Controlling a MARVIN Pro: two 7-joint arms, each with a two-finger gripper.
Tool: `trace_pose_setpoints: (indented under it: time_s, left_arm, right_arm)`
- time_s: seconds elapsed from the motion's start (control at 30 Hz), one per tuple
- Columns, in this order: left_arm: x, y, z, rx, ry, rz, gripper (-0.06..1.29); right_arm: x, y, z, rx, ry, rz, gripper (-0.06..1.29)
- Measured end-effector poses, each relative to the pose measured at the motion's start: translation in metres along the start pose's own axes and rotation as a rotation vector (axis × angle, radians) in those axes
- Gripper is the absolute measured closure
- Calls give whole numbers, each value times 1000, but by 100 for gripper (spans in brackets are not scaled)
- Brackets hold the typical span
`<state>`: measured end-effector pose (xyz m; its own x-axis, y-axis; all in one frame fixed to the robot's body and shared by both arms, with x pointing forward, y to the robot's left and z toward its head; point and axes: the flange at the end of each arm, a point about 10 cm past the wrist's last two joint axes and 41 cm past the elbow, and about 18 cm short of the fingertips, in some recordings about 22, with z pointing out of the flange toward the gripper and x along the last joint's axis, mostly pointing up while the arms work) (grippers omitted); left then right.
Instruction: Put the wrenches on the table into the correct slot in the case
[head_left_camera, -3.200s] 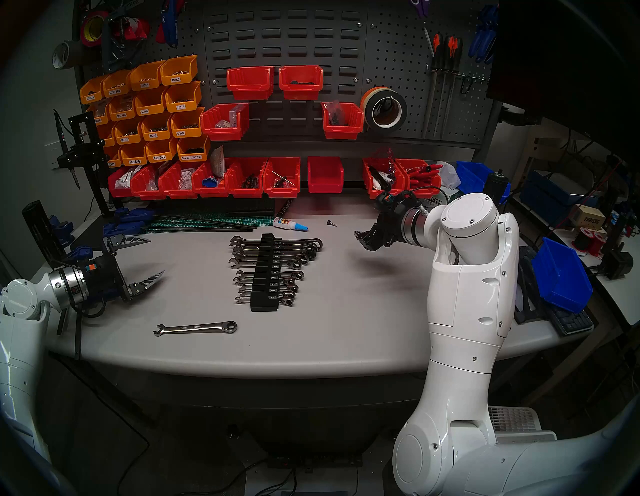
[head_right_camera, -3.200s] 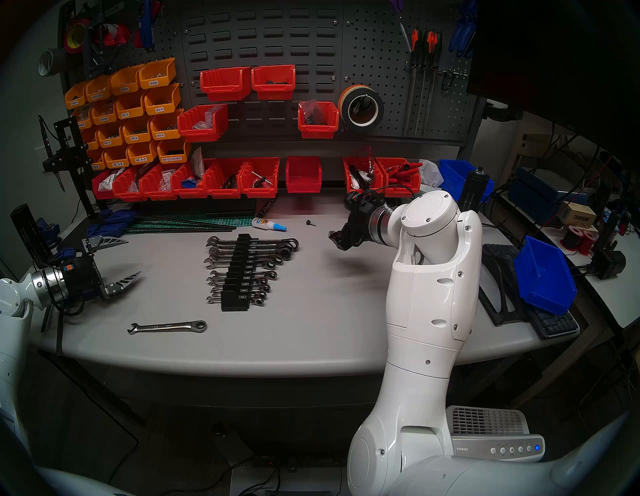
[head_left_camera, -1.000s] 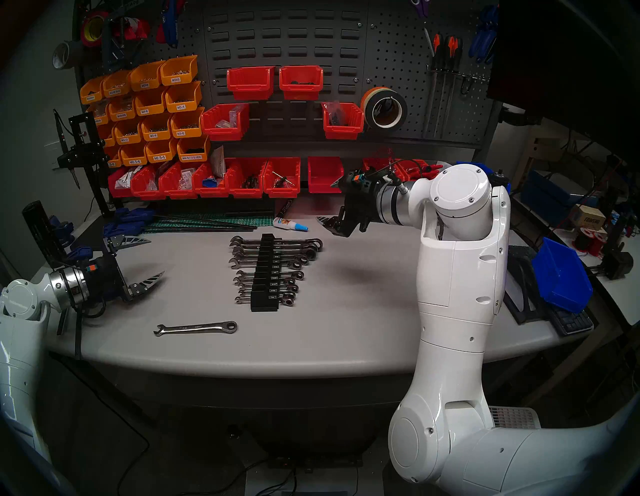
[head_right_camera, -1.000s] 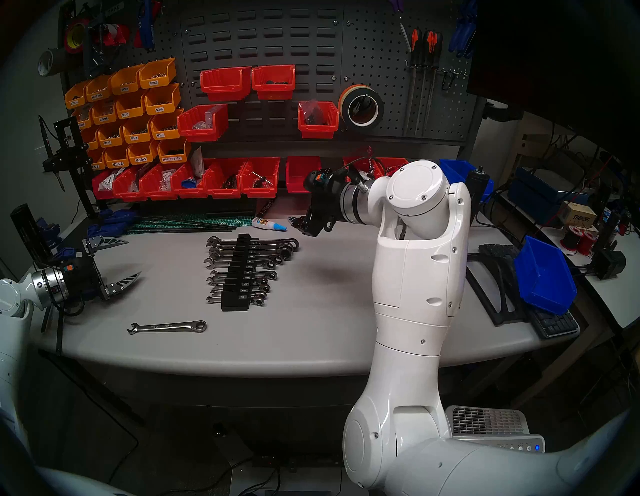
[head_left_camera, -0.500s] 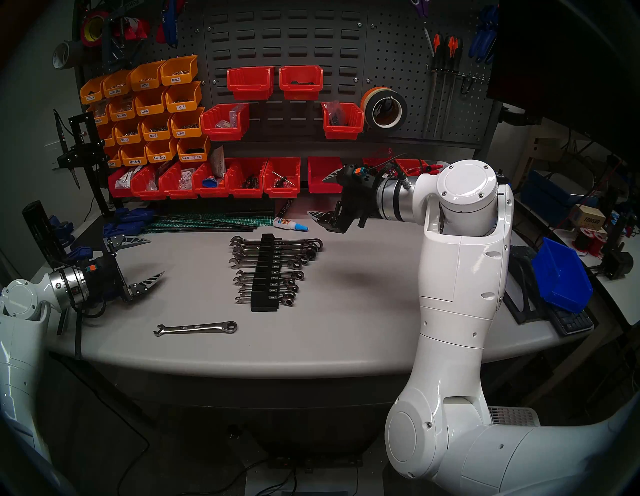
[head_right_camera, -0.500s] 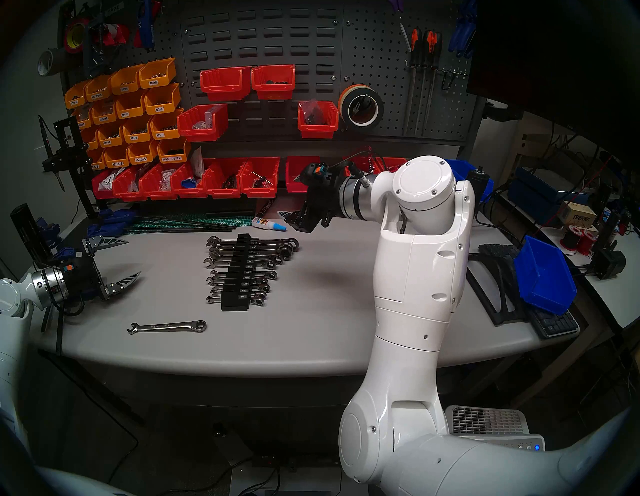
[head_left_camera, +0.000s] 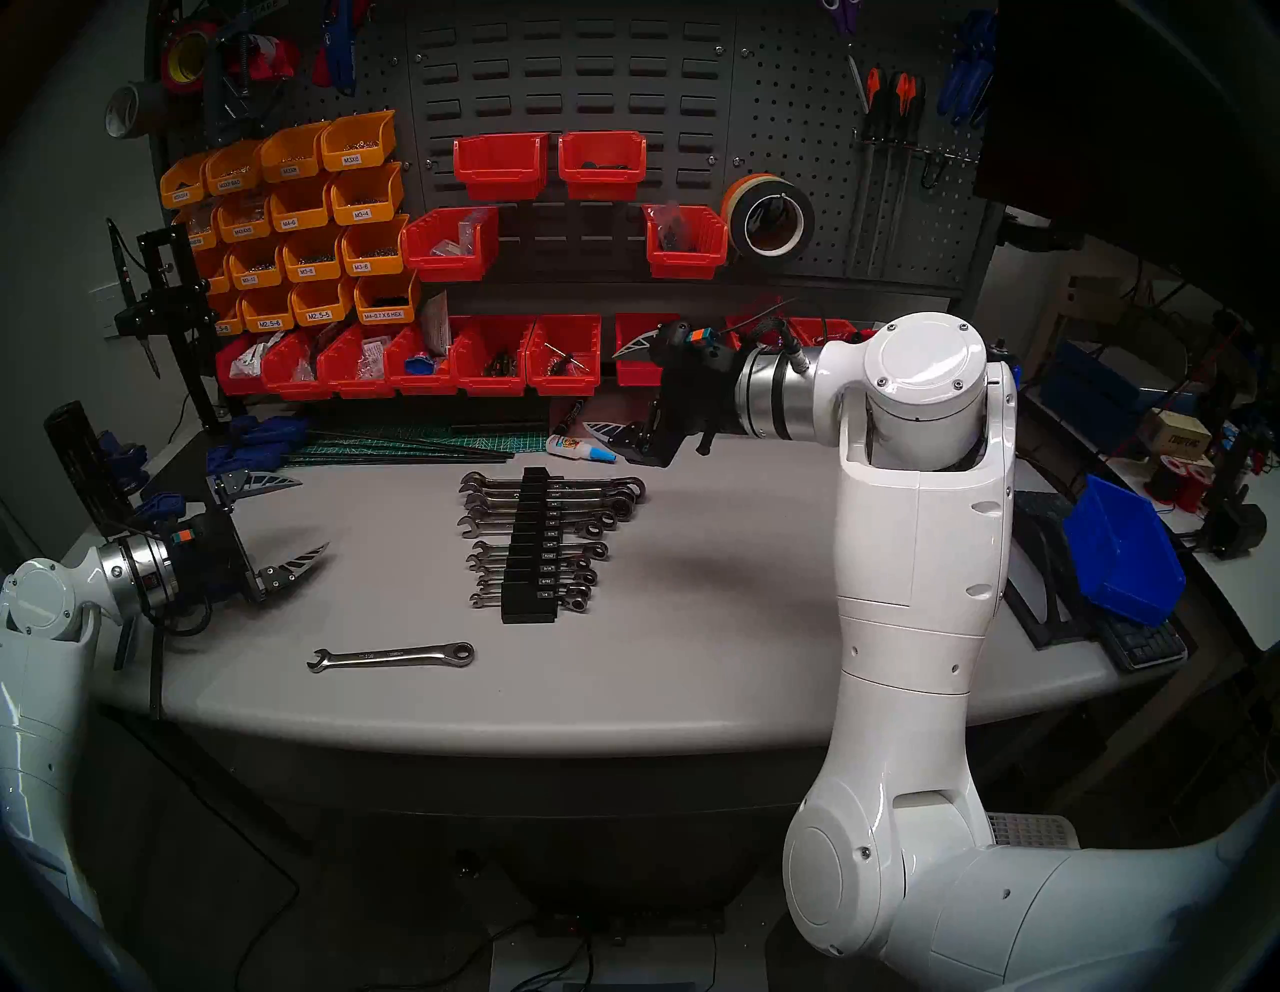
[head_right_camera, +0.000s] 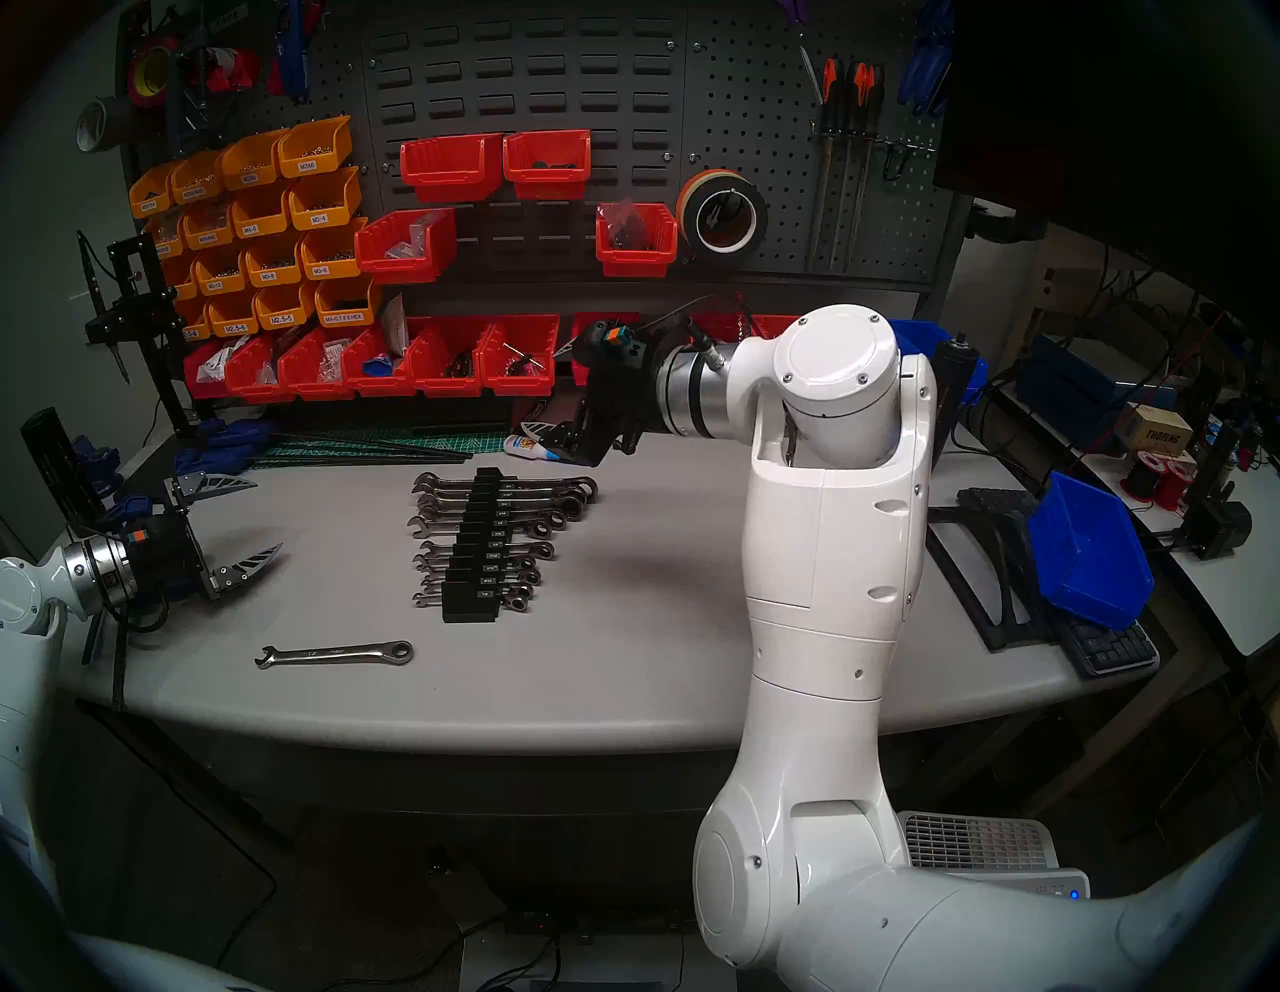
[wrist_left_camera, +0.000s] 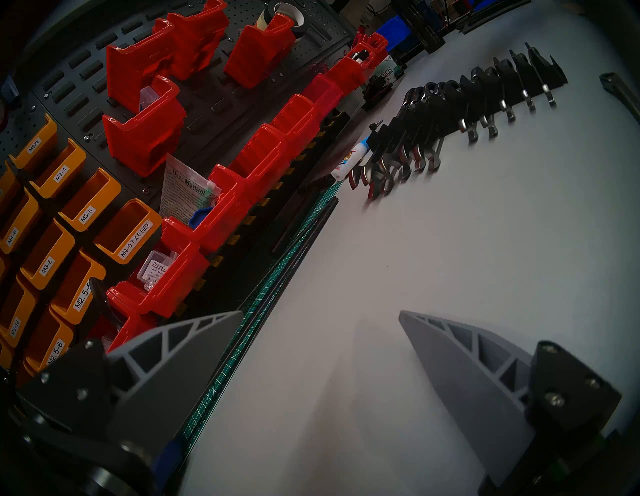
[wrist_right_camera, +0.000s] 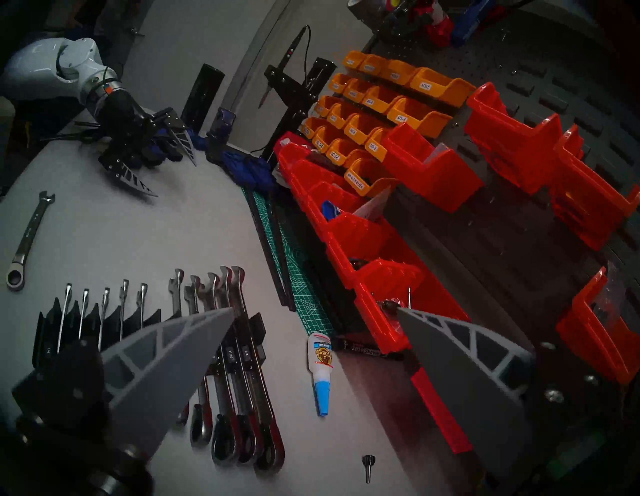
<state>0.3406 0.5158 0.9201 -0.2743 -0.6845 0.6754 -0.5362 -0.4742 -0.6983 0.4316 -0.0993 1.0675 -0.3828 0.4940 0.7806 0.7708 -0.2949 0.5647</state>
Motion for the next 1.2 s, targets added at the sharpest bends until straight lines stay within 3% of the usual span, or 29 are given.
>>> trace_pose_setpoints:
  time_s: [0.73,1.2]
  left_arm:
    - [0,0,0,0,0,0,0]
    - [0,0,0,0,0,0,0]
  right_arm:
    - [9,-17,-8,190,146,0,-1]
    - [3,-27,-14,276,129,-2,-1]
